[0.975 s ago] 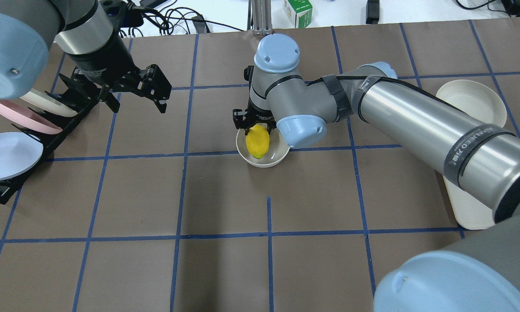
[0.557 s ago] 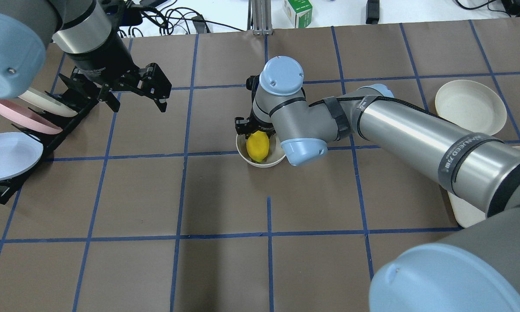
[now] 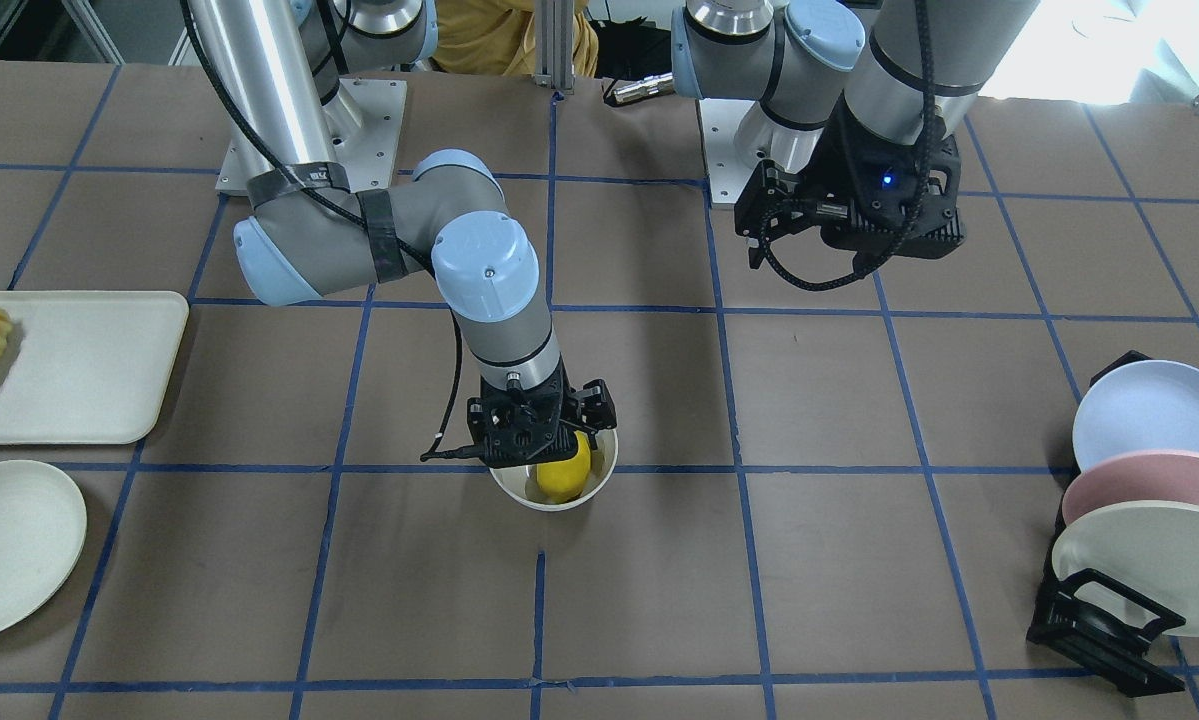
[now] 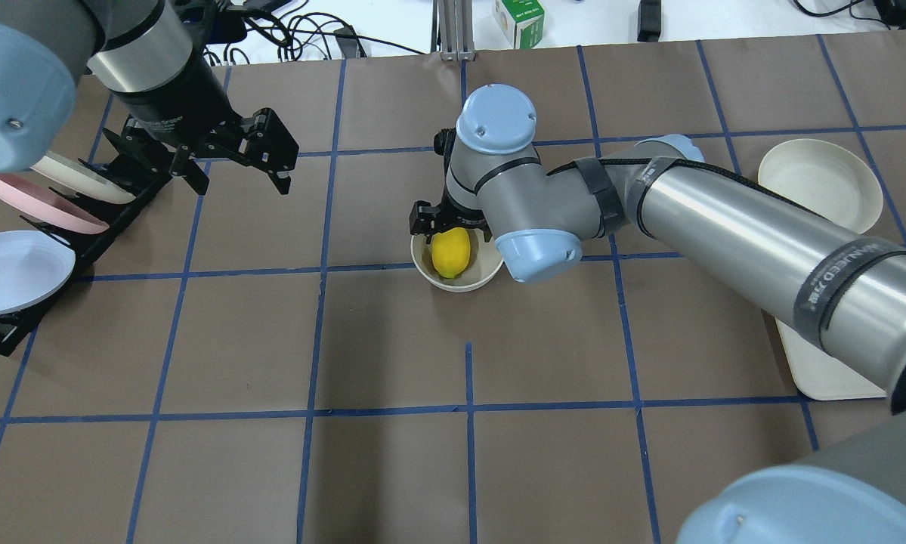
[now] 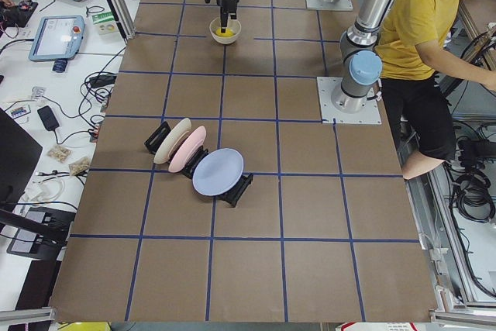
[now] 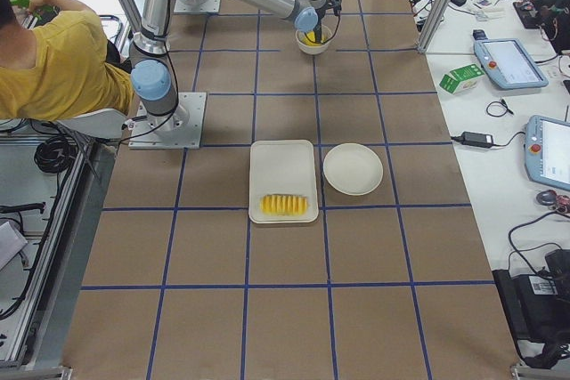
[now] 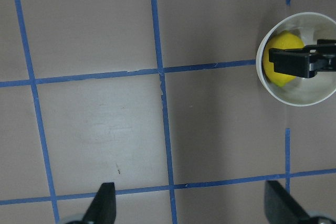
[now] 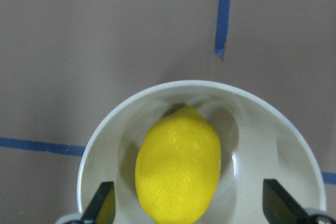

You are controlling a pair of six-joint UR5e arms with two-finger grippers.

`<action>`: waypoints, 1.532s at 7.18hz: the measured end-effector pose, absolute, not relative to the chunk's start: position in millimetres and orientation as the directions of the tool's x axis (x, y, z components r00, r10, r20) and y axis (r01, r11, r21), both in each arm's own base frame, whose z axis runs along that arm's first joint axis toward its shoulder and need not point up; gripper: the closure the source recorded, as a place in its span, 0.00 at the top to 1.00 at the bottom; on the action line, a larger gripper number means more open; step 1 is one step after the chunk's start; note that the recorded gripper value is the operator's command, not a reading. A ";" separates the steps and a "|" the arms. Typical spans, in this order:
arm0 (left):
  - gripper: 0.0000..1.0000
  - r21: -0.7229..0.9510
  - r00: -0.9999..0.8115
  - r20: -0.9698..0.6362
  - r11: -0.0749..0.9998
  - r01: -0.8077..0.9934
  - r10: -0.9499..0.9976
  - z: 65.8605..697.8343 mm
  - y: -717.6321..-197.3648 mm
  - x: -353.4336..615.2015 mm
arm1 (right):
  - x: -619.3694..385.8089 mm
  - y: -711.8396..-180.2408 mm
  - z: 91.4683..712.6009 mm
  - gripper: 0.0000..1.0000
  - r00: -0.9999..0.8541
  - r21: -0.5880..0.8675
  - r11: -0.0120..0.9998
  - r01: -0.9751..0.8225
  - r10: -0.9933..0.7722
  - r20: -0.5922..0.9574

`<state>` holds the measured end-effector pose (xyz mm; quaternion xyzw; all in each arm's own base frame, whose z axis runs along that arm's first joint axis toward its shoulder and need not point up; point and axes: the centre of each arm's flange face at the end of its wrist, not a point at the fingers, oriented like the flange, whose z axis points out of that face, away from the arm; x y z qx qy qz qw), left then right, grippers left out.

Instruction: Place bowl and put lemon in it

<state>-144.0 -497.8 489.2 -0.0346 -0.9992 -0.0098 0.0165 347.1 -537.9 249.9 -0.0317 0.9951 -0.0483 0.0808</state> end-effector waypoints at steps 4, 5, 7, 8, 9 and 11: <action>1.00 0.016 -0.997 0.016 0.997 0.074 0.074 500.6 -488.8 -141.6 | 253.3 -507.3 342.7 1.00 -0.998 0.061 0.997 0.057 0.057 -0.012; 1.00 0.018 -0.997 0.016 0.997 0.074 0.074 502.9 -487.2 -141.4 | 222.5 -494.7 372.0 1.00 -0.994 0.085 0.991 0.105 0.105 0.002; 1.00 0.021 -0.997 0.001 0.997 0.077 0.077 504.2 -485.7 -141.3 | 174.6 -470.0 415.5 1.00 -0.981 0.107 0.975 0.194 0.193 0.014; 1.00 0.021 -0.997 -0.001 0.997 0.077 0.077 503.9 -485.9 -141.2 | 156.4 -466.7 423.4 1.00 -0.973 0.117 0.966 0.231 0.230 0.018; 1.00 0.021 -0.997 -0.001 0.997 0.077 0.077 504.0 -486.0 -140.9 | 144.7 -465.1 427.7 1.00 -0.967 0.123 0.959 0.254 0.253 0.020; 1.00 0.020 -0.997 -0.001 0.997 0.076 0.076 504.6 -485.8 -140.8 | 138.2 -459.0 440.2 1.00 -0.964 0.101 0.959 0.266 0.266 0.013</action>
